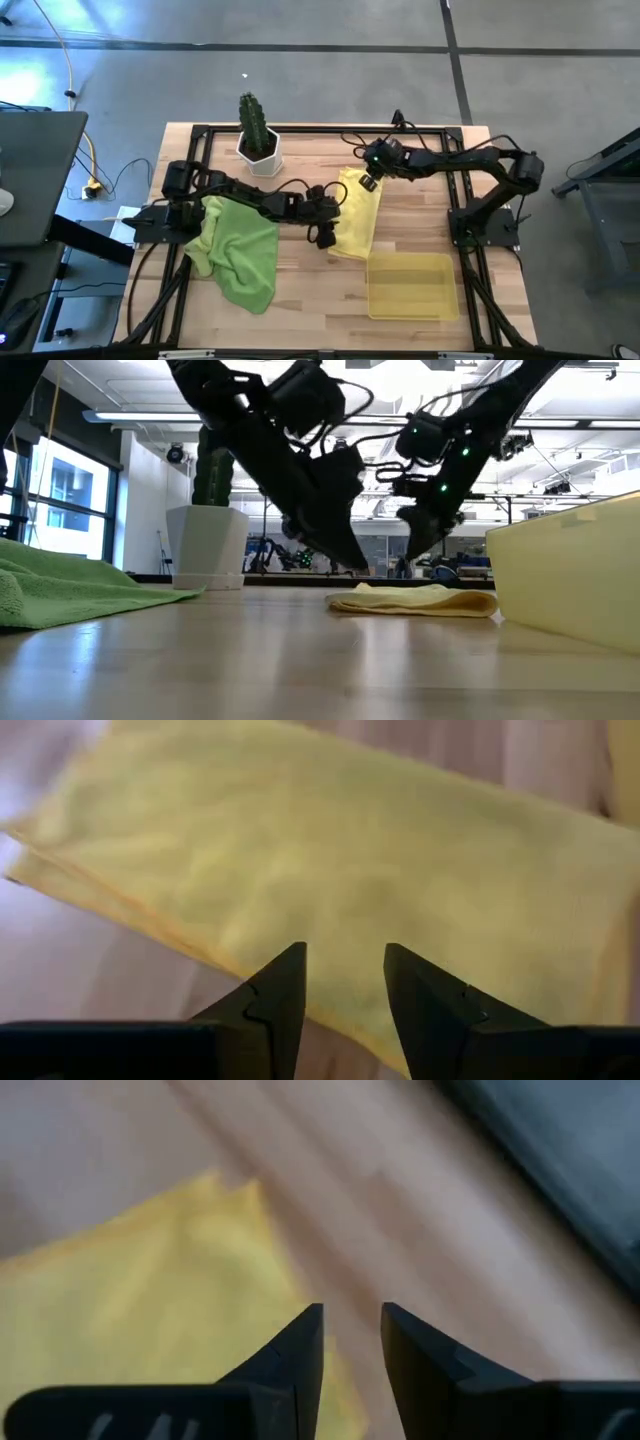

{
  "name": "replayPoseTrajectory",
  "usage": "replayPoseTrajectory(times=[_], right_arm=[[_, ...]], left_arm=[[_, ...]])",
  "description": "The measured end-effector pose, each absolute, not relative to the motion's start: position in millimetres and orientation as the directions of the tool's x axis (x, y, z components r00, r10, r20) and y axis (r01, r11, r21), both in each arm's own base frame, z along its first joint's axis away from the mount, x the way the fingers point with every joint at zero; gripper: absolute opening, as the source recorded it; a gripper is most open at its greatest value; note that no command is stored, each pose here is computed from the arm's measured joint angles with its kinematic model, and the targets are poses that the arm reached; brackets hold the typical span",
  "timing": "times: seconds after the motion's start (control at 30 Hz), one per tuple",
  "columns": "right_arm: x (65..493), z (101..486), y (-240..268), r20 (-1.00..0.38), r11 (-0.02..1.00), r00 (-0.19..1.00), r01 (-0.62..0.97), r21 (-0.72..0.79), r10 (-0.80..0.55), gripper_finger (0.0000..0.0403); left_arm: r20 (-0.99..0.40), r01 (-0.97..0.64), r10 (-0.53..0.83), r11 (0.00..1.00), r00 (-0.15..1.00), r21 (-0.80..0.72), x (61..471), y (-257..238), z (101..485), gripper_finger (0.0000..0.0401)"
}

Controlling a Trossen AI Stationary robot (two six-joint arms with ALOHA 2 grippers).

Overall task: Roll microfiber towels into tight, uniform cylinder then place into a basket
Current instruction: Fold the yellow towel

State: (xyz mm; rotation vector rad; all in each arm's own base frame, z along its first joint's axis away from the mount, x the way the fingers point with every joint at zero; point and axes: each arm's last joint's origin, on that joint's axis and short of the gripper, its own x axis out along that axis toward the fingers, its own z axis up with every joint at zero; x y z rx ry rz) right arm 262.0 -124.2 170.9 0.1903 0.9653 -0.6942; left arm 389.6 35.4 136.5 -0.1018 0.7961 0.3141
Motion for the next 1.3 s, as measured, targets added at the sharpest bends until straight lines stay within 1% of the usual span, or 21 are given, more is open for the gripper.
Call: replayPoseTrajectory(times=[0.1,0.17,0.27,0.4,0.47,0.6,0.73,0.87,1.1,1.2,1.3], right_arm=[[254.8,168.7,-109.6,-0.887,0.787,0.345,0.617,-0.034,-0.308,0.0094],[249.9,163.6,-99.4,-0.915,0.793,0.304,0.609,-0.027,-0.265,0.0094],[245.9,152.2,-86.1,-0.923,0.795,0.277,0.604,-0.05,-0.269,0.0094],[245.0,139.5,-76.0,-0.901,0.807,0.334,0.59,-0.031,-0.278,0.0094],[244.8,135.0,-75.1,-0.88,0.805,0.366,0.593,-0.031,-0.304,0.0094],[243.7,130.5,-79.0,-0.831,0.804,0.4,0.588,-0.092,-0.387,0.0094],[240.9,128.2,-89.1,-0.779,0.805,0.421,0.567,-0.174,-0.465,0.0094],[237.9,129.6,-103.2,-0.756,0.792,0.427,0.58,-0.193,-0.497,0.0094],[233.4,132.3,-121.5,-0.739,0.779,0.446,0.604,-0.167,-0.504,0.0094],[234.5,135.5,-119.5,-0.767,0.785,0.454,0.612,-0.101,-0.453,0.0094],[237.1,137.0,-110.7,-0.798,0.812,0.468,0.582,-0.046,-0.38,0.0094]], left_arm=[[-0.733,-0.241,0.131,0.969,0.667,-0.046,390.3,30.7,133.3,0.0126],[-0.745,-0.218,0.101,0.974,0.66,-0.061,390.6,27.6,128.7,0.0126],[-0.739,-0.213,0.106,0.976,0.665,-0.052,392.5,23.6,126.9,0.0126],[-0.751,-0.215,0.129,0.976,0.647,-0.018,391.8,23.0,121.5,0.0126],[-0.755,-0.214,0.133,0.977,0.643,-0.01,391.8,23.1,120.0,0.0126],[-0.752,-0.217,0.141,0.976,0.643,-0.003,392.0,23.4,120.0,0.0126],[-0.743,-0.272,0.227,0.96,0.63,0.063,391.5,25.9,120.3,0.0126],[-0.734,-0.321,0.293,0.941,0.613,0.107,390.7,32.7,120.4,0.0126],[-0.735,-0.37,0.32,0.924,0.598,0.1,388.9,48.8,120.4,0.0126],[-0.73,-0.373,0.315,0.924,0.606,0.089,389.6,47.3,121.2,0.0126],[-0.72,-0.308,0.292,0.945,0.629,0.114,391.6,36.3,123.7,0.0126]])
